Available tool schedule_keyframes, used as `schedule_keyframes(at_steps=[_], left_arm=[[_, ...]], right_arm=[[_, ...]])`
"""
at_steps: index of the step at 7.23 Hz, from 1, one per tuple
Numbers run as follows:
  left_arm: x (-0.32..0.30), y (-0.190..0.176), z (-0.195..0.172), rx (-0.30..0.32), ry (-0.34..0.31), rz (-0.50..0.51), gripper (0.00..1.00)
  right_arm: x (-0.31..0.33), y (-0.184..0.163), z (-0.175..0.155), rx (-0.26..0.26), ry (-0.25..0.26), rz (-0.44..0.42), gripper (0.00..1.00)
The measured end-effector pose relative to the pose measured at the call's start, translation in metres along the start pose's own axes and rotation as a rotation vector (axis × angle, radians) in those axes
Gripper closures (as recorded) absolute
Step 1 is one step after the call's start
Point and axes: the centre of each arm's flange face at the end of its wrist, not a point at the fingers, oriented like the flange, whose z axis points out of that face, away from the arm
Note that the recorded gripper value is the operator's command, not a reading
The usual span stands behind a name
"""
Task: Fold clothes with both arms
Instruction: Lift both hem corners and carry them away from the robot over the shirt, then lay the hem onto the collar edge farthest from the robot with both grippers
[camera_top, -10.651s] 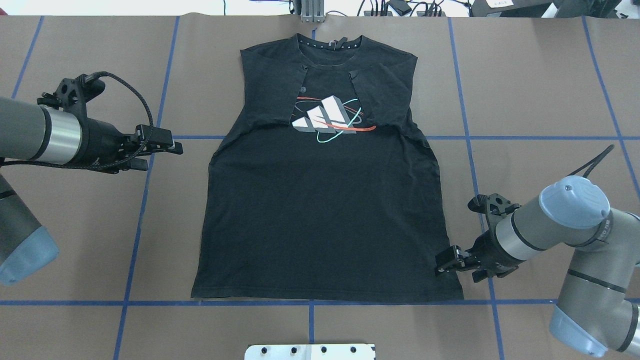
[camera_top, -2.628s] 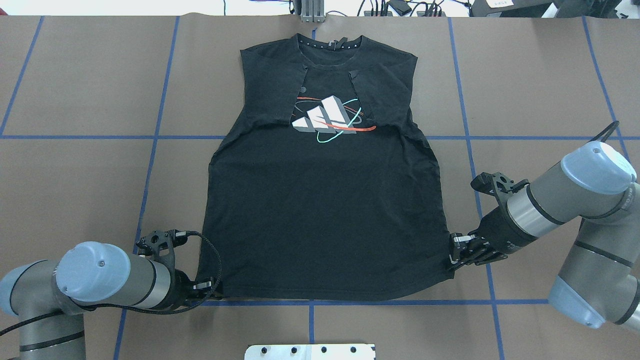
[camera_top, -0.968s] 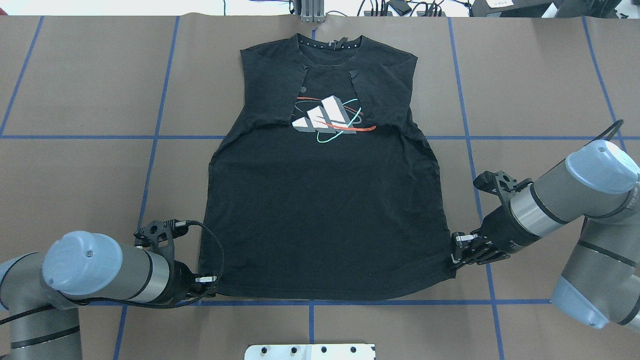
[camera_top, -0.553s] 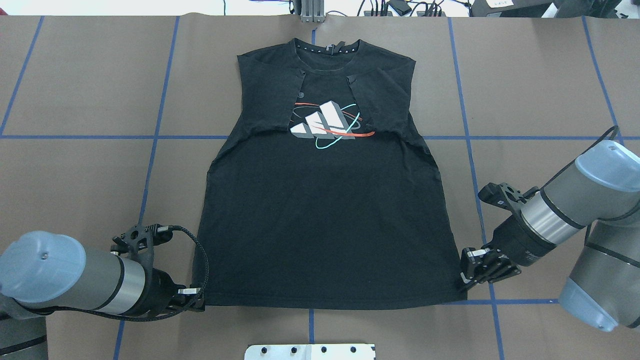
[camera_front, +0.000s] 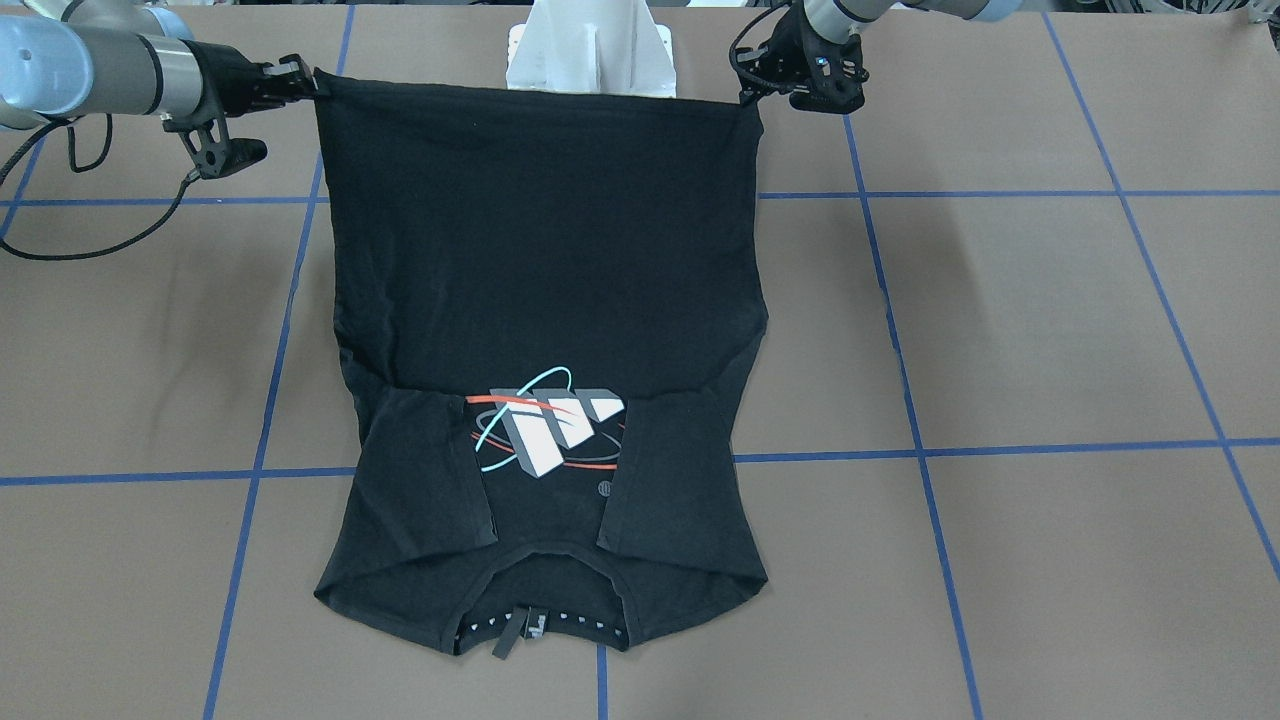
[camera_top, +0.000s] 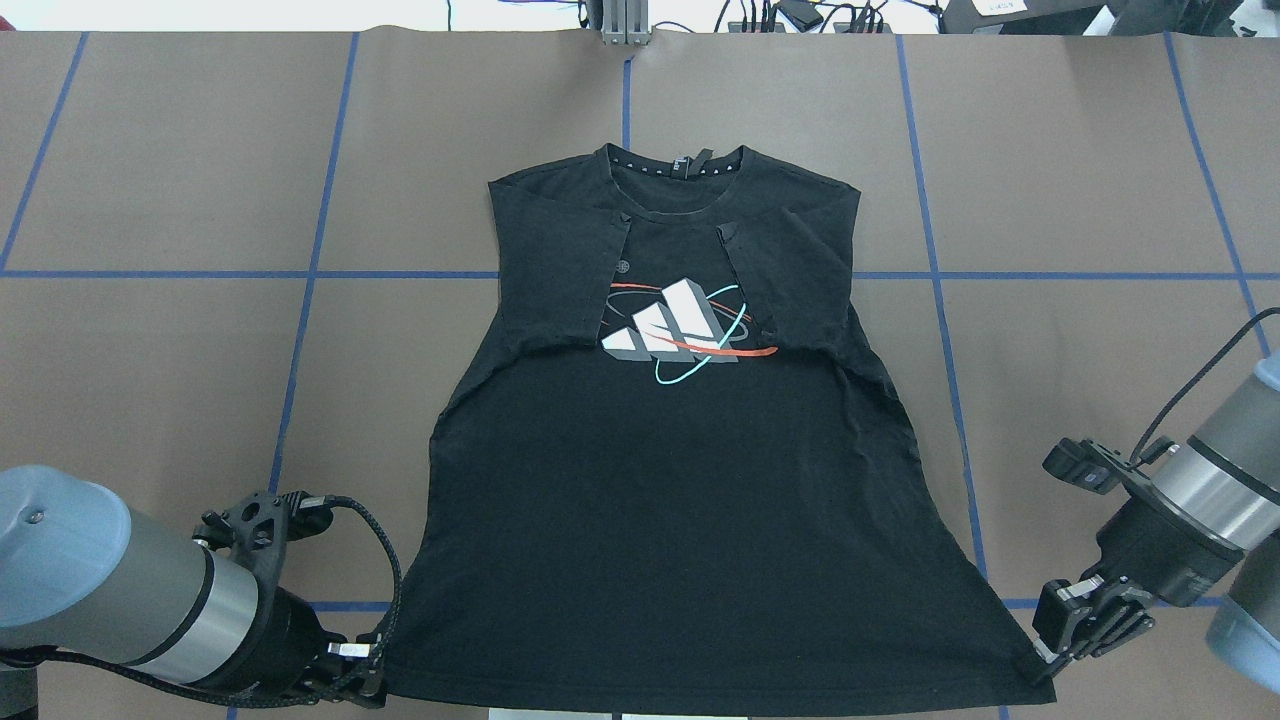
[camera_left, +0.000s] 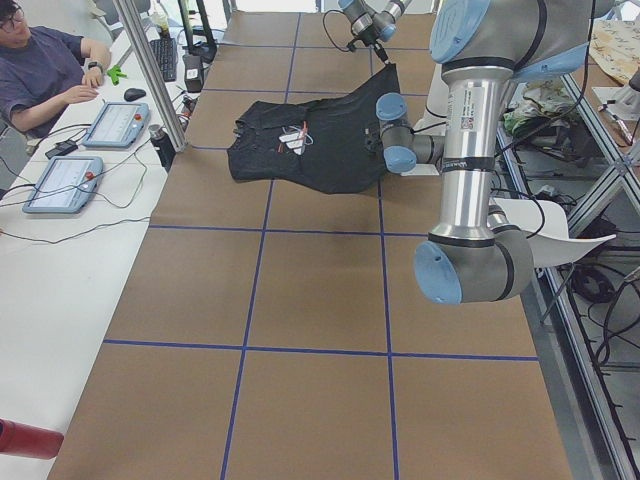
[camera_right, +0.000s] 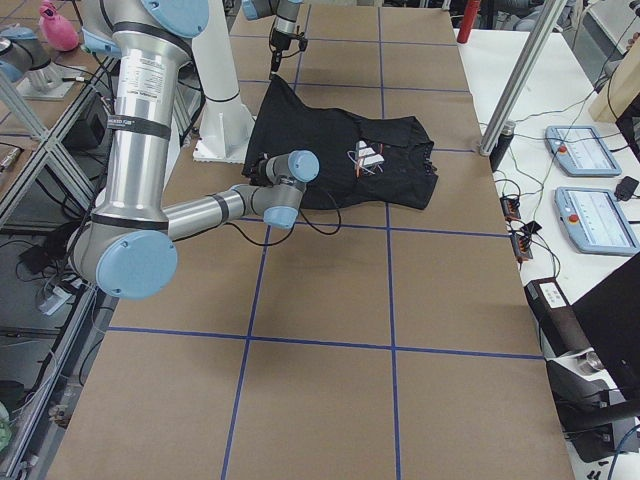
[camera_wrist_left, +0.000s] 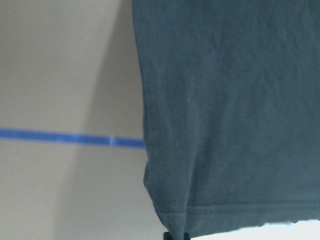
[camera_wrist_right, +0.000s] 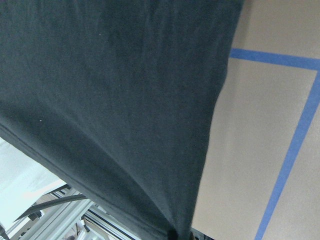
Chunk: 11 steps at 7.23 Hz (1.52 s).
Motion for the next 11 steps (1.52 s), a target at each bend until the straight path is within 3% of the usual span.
schedule_keyframes(at_steps=[2, 4, 8, 11], left_arm=[[0.007, 0.011, -0.002, -0.029, -0.004, -0.020, 1.00], [0.015, 0.002, -0.008, -0.010, 0.015, -0.033, 1.00], [0.037, -0.063, -0.073, 0.157, 0.116, -0.048, 1.00], [0.064, -0.146, -0.091, 0.279, 0.140, -0.100, 1.00]], right_arm=[[0.003, 0.002, 0.000, -0.005, -0.008, 0.017, 1.00], [0.001, -0.012, -0.014, 0.054, -0.019, 0.017, 1.00], [-0.014, -0.071, -0.081, 0.222, -0.067, -0.006, 1.00], [-0.033, -0.109, -0.136, 0.351, -0.092, -0.026, 1.00]])
